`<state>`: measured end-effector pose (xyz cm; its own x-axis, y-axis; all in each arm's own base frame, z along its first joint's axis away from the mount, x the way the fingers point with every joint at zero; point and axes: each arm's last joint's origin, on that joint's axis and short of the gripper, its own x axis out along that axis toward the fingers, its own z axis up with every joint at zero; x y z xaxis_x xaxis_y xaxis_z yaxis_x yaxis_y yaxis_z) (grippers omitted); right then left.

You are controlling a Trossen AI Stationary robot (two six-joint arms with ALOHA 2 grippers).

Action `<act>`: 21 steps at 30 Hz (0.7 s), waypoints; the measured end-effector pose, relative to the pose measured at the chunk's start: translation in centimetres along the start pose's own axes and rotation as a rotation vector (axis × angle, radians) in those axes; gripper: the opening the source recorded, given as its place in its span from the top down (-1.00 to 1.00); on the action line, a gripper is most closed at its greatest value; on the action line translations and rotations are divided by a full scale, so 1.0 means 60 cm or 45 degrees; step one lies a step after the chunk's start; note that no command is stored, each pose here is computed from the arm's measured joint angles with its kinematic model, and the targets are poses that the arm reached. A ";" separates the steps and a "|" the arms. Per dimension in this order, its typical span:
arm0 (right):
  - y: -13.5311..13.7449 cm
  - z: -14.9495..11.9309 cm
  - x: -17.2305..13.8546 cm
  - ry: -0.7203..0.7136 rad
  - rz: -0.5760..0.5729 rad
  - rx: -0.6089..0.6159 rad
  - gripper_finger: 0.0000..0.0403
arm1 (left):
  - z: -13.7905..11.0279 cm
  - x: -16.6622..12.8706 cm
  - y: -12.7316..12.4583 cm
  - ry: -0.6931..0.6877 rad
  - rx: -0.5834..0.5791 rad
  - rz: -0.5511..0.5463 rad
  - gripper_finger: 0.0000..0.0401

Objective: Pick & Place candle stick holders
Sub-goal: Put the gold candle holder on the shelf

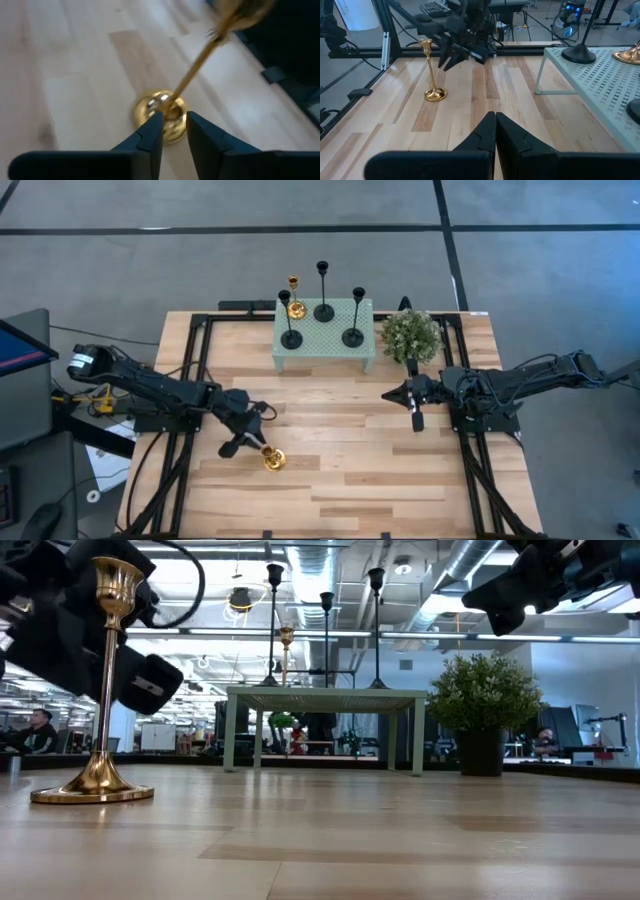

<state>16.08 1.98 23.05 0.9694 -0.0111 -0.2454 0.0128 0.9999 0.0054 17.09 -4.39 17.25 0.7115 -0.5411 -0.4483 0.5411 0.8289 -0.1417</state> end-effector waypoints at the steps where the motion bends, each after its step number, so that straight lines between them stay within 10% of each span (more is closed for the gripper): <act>1: 0.000 0.000 0.000 0.000 0.000 0.000 1.00 | 0.003 0.001 -0.002 -0.019 0.012 -0.020 0.55; 21: 0.000 0.000 0.000 0.000 -0.002 0.000 1.00 | 0.001 0.064 -0.011 -0.069 -0.094 -0.084 0.17</act>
<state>16.07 1.97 23.05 0.9693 -0.0125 -0.2456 0.0142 0.9999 0.0051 19.48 -7.00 15.65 0.6997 -0.6001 -0.3878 0.5545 0.7983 -0.2348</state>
